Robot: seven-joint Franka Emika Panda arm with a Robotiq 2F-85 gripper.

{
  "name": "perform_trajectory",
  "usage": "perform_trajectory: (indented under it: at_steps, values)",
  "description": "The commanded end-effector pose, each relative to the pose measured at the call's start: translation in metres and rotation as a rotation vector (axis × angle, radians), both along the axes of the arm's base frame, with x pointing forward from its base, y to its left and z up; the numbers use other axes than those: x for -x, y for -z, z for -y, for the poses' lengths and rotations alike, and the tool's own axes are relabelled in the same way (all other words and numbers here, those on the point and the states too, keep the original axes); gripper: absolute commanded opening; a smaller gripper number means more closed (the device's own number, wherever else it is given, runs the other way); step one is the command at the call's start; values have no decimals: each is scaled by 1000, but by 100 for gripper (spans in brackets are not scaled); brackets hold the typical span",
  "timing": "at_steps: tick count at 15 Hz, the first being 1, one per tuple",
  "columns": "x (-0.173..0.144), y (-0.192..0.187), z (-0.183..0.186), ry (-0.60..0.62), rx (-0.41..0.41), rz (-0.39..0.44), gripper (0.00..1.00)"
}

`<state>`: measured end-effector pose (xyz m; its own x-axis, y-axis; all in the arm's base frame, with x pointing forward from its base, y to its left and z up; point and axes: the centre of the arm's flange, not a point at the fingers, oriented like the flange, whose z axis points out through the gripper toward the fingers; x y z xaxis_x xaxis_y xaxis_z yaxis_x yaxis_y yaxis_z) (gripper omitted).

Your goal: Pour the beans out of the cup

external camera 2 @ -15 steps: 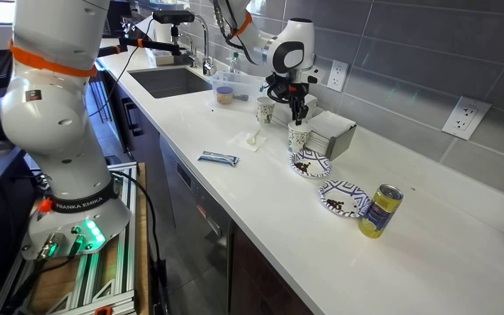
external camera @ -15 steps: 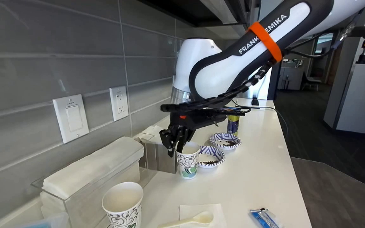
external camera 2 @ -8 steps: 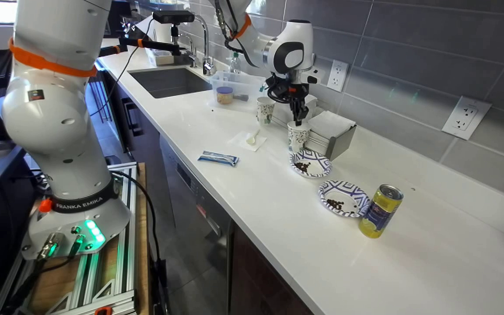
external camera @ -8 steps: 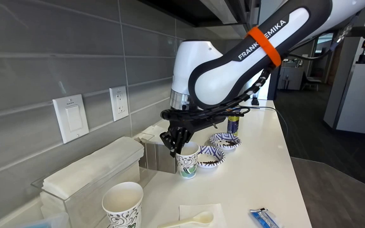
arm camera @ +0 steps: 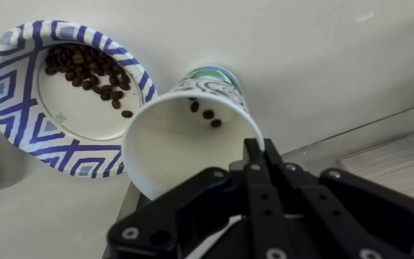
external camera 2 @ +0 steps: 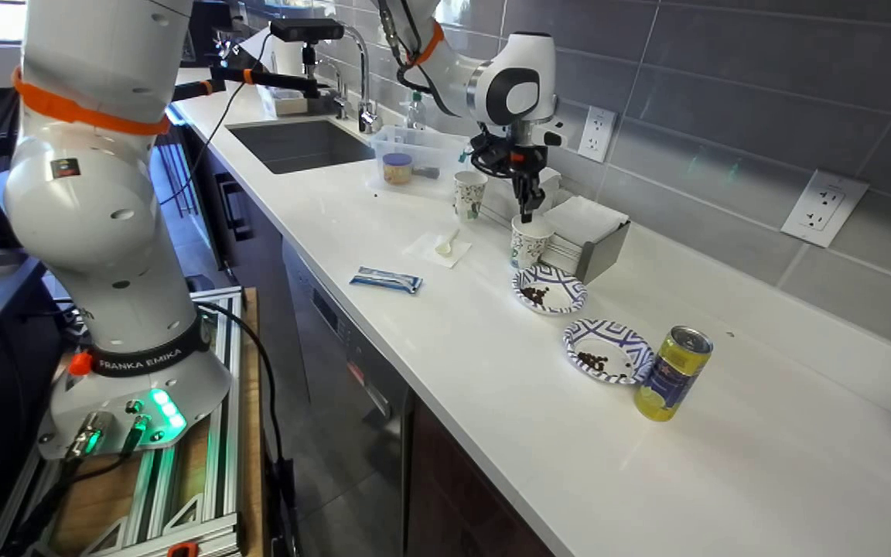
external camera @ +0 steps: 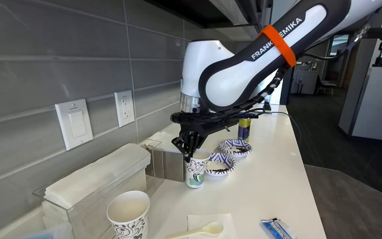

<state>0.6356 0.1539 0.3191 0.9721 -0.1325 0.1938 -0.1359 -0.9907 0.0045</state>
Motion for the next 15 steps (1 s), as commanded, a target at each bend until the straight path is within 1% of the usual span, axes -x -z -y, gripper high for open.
perform_trajectory:
  at_steps: [1, 5, 9, 10, 13, 15]
  values:
    - [19, -19, 8, 58, 0, -31, 0]
    - [33, -41, 25, 88, -80, -48, 1]
    - [46, -56, 58, 43, -263, -49, 1]
    - [46, -58, 72, 31, -316, -39, 1]
    - [46, -62, 106, -43, -450, -19, 1]
    - [39, -59, 125, -94, -539, -8, 1]
